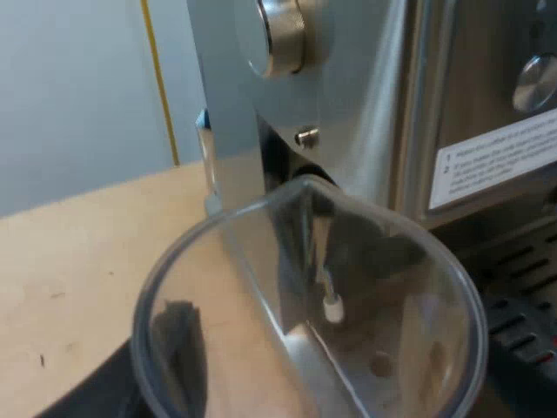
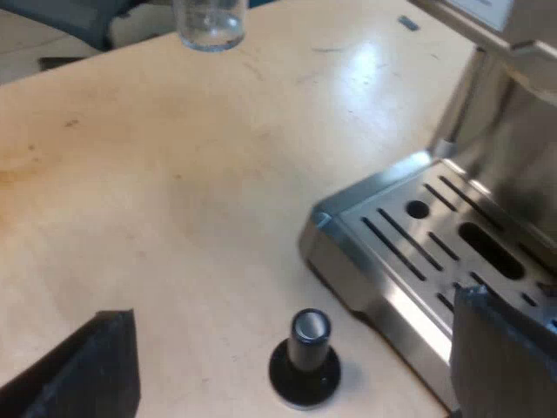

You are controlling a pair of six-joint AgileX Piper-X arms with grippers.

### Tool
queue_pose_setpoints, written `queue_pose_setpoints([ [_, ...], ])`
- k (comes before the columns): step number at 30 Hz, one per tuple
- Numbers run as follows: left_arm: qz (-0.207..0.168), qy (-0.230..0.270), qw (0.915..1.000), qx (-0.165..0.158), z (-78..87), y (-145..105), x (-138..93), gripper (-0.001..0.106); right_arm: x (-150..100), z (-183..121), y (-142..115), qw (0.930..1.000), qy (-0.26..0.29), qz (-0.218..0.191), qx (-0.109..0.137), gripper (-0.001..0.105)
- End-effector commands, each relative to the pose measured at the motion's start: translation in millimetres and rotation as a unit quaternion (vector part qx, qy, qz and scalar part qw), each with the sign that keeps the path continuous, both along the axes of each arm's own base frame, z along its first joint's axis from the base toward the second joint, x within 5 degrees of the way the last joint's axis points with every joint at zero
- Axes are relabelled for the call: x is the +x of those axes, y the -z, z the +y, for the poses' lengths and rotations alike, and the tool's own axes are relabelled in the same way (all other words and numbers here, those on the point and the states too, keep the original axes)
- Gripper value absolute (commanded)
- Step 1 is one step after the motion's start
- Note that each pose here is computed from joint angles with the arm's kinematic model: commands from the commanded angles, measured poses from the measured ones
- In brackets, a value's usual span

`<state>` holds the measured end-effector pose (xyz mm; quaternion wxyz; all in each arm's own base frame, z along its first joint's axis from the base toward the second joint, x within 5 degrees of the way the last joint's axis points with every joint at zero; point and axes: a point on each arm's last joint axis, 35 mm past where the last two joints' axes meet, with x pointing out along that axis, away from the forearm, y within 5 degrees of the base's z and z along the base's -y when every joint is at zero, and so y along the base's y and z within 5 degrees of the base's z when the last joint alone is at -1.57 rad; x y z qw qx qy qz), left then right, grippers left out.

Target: Pour the beans into the coffee machine

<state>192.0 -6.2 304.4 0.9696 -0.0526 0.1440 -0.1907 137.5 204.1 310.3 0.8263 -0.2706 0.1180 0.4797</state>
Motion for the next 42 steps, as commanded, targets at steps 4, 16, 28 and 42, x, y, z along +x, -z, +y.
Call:
queue_pose_setpoints([
  [4,-0.055,-0.014,0.9983,-0.006,0.9,16.5,0.0,0.037,0.7,1.7,-4.8,0.9999,0.002,-0.011,0.012,0.079],
  [16,-0.047,-0.035,0.9981,-0.015,2.5,68.2,9.6,0.037,6.1,8.5,0.1,0.9995,0.021,0.0,0.023,0.079],
  [28,-0.036,0.003,0.9992,0.015,-10.1,101.6,38.8,0.037,7.7,11.0,-1.8,0.9981,0.032,0.012,0.05,0.079],
  [42,-0.025,-0.002,0.9995,0.018,-10.3,140.2,64.3,0.037,7.6,10.7,-1.0,0.9979,0.036,0.02,0.051,0.079],
])
